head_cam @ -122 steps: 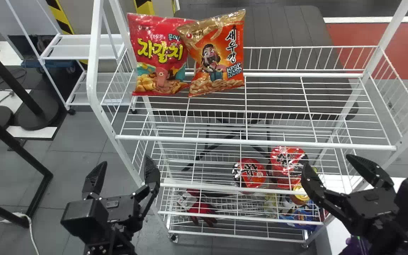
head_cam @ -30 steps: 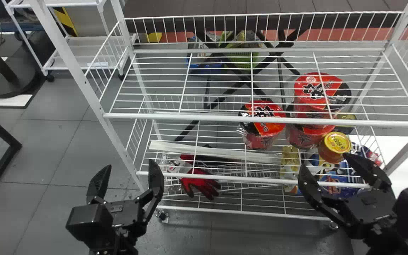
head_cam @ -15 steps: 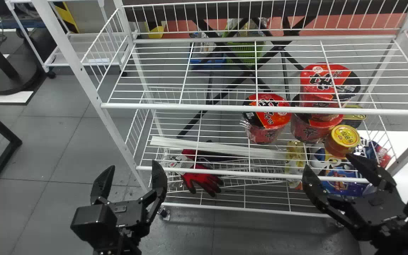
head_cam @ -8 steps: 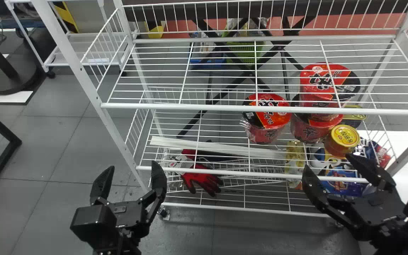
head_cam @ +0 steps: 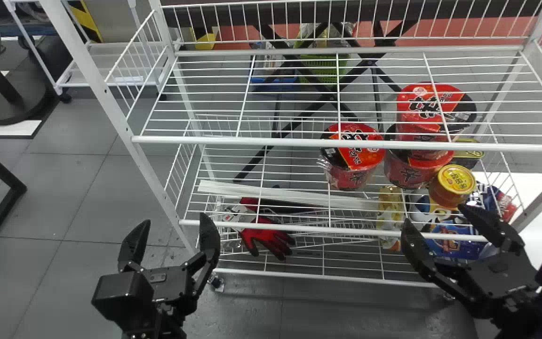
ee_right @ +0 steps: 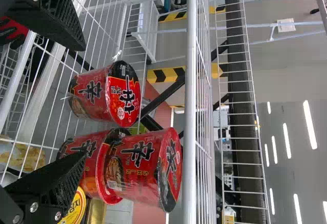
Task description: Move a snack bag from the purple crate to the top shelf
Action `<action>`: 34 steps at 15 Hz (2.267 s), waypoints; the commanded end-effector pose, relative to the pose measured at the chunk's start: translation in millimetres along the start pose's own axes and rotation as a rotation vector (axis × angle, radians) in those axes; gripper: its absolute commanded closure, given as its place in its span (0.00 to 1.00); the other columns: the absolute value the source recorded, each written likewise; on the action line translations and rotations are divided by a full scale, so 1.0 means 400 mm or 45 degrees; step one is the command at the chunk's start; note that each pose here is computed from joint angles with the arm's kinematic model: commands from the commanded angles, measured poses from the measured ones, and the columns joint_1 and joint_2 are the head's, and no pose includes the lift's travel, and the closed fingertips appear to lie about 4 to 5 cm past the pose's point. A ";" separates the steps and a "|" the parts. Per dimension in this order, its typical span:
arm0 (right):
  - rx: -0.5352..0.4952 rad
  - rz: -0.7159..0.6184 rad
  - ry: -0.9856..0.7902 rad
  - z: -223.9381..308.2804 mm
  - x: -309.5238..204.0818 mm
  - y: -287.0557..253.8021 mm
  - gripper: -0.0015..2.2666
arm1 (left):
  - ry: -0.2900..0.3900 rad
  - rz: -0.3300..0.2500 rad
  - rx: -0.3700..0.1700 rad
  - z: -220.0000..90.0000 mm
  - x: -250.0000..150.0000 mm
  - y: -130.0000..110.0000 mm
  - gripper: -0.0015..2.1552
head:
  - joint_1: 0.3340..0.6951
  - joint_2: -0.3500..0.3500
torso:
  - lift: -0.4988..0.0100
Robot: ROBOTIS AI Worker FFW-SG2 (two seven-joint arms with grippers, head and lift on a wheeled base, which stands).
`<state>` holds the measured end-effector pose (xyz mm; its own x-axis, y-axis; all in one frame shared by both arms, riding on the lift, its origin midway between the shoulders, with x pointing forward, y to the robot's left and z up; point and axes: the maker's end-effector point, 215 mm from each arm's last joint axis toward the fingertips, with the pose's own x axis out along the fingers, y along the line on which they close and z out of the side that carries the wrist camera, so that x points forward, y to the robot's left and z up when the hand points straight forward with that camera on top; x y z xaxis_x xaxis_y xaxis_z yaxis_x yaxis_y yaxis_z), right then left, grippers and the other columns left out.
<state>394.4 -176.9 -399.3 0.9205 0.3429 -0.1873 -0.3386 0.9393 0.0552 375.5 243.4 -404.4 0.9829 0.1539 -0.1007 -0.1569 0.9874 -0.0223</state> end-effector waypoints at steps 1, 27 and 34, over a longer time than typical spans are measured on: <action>0.012 0.001 0.008 -0.005 0.001 -0.001 0.03 | 0.001 0.001 -0.001 -0.001 0.000 0.001 0.05 | 1.00 0.64 | 0.09; 0.629 -0.056 0.852 -0.102 -0.444 -0.058 0.04 | 0.000 -0.001 0.002 -0.004 0.008 0.007 0.05 | 1.00 0.46 | 0.09; 0.625 -0.128 0.478 0.201 -0.490 -0.227 0.04 | 0.006 -0.015 0.003 -0.009 0.007 -0.001 0.05 | 1.00 0.38 | 0.09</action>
<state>248.3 -305.1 -323.3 0.7096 0.3498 -0.6116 -0.0412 0.8872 0.4596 377.7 244.6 -408.4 0.9839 0.1441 -0.1057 -0.1470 0.9889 -0.0202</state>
